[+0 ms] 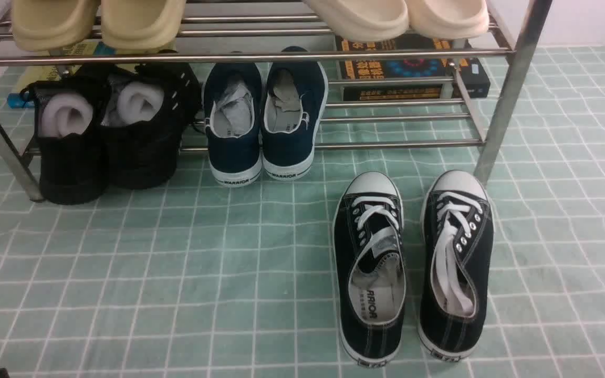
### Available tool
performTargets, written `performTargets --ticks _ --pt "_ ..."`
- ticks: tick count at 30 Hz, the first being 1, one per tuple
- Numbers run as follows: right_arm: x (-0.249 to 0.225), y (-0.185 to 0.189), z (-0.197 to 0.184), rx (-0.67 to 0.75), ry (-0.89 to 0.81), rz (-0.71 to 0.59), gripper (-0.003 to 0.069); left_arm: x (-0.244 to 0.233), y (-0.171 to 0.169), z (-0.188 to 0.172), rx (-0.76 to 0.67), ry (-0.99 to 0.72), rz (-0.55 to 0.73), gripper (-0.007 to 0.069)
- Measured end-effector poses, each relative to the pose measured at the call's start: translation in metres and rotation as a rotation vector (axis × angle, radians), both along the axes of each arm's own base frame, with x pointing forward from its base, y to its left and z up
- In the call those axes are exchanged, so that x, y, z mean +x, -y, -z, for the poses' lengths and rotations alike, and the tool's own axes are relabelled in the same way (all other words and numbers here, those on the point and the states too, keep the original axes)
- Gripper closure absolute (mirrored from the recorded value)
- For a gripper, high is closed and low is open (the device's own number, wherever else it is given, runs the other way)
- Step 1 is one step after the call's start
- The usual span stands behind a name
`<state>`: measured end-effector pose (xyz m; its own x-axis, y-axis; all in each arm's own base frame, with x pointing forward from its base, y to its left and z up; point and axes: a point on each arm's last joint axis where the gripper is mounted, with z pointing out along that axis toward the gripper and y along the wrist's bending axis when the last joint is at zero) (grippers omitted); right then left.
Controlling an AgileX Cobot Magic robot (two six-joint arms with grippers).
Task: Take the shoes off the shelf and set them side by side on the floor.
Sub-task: 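Grasp a shoe standing on the lower shelf of the shoe rack with the left gripper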
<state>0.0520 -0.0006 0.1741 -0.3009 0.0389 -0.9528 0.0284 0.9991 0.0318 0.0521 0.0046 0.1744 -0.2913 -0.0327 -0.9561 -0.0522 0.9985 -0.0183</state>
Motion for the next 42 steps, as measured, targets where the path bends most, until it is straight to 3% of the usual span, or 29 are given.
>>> performTargets --ticks 32,35,37,38,39,41,42 --pt "0.000 0.000 0.000 0.000 0.000 0.000 0.0489 0.000 0.000 0.000 -0.001 0.000 0.000 0.0384" --pt "0.000 0.000 0.000 0.000 0.000 0.000 0.0485 0.000 0.002 0.000 -0.118 0.005 -0.009 0.0384" --pt "0.000 0.000 0.000 0.000 0.000 0.000 0.0482 0.000 0.008 0.000 -0.386 0.003 -0.032 0.0384" --pt "0.000 0.000 0.000 0.000 0.000 0.000 0.0482 0.000 0.009 0.000 -0.440 0.002 -0.037 0.0384" --pt "0.000 0.000 0.000 -0.001 0.000 0.000 0.0480 0.000 0.013 0.000 -0.656 -0.009 -0.057 0.0384" --pt "0.000 0.000 0.000 0.000 0.001 -0.004 0.0477 0.000 0.017 0.000 -0.870 -0.026 -0.079 0.0384" --pt "0.000 0.000 0.000 0.006 0.002 0.001 0.0476 0.000 0.017 -0.001 -0.911 -0.029 -0.083 0.0384"
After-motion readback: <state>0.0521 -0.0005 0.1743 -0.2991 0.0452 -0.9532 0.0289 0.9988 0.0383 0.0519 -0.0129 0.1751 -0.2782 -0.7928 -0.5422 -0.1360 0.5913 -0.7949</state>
